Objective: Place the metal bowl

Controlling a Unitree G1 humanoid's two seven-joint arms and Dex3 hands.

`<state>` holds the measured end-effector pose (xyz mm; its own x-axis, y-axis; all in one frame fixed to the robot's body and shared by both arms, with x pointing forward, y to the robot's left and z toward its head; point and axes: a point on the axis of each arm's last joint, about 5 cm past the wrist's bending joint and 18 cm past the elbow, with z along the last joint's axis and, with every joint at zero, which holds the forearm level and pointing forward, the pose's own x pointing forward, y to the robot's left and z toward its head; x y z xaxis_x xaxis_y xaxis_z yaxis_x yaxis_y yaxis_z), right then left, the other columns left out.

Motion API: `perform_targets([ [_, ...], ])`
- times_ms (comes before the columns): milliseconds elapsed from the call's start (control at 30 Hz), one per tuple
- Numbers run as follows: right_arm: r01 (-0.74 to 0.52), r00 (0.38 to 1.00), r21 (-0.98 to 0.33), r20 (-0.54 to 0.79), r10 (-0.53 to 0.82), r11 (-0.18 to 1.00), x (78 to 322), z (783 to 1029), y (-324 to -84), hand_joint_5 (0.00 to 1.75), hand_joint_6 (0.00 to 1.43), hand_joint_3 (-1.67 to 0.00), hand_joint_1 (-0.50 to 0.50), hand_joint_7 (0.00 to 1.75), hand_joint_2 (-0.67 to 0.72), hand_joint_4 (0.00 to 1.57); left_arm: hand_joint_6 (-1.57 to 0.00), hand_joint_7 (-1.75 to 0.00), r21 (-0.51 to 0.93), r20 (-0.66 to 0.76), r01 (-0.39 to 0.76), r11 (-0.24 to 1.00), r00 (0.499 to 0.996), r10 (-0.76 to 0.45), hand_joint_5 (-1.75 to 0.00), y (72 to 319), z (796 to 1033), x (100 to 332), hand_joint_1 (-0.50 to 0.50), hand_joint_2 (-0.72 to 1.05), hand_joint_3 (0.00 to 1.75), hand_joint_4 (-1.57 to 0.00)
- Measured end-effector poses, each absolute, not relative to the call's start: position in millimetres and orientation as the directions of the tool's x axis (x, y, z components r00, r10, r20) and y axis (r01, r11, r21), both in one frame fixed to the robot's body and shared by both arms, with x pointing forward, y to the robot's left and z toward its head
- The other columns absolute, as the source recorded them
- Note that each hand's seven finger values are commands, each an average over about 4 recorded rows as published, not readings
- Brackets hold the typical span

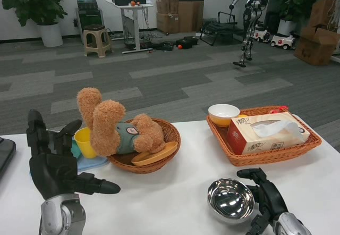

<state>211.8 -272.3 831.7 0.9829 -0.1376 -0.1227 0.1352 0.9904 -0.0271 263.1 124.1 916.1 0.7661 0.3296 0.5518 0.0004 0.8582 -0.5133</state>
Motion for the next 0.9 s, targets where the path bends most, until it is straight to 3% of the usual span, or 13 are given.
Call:
perform_targets([
  [300, 0.164, 0.985, 0.141, -0.076, -0.154, 0.976, 213, 832, -270, 0.02, 0.0, 0.0, -0.46, 1.4, 0.66, 0.0, -0.03, -0.07, -0.512, 0.552, 0.0, 0.859, 0.766, 0.329, -1.31, 125, 916, 263, -0.48, -0.72, 0.0, -1.12],
  [600, 0.144, 0.984, 0.238, 0.065, -0.164, 0.96, 217, 848, -271, 0.0, 0.0, 0.0, -0.46, 1.33, 0.66, 0.0, -0.01, -0.07, -0.512, 0.553, 0.001, 0.859, 0.765, 0.33, -1.23, 125, 916, 263, -0.48, -0.72, 0.0, -1.12],
  [700, 0.131, 0.98, 0.258, 0.11, -0.163, 0.957, 217, 854, -271, 0.0, 0.0, 0.0, -0.46, 1.31, 0.66, 0.0, -0.01, -0.07, -0.513, 0.554, 0.002, 0.859, 0.764, 0.329, -1.31, 125, 916, 263, -0.48, -0.66, 0.0, -1.12],
  [900, 0.099, 0.959, 0.267, 0.233, -0.164, 0.959, 214, 873, -276, 0.0, 0.0, 0.0, -0.46, 1.26, 0.66, 0.0, -0.01, -0.07, -0.513, 0.557, 0.004, 0.858, 0.762, 0.33, -1.33, 125, 916, 263, -0.48, -0.72, 0.0, -1.12],
])
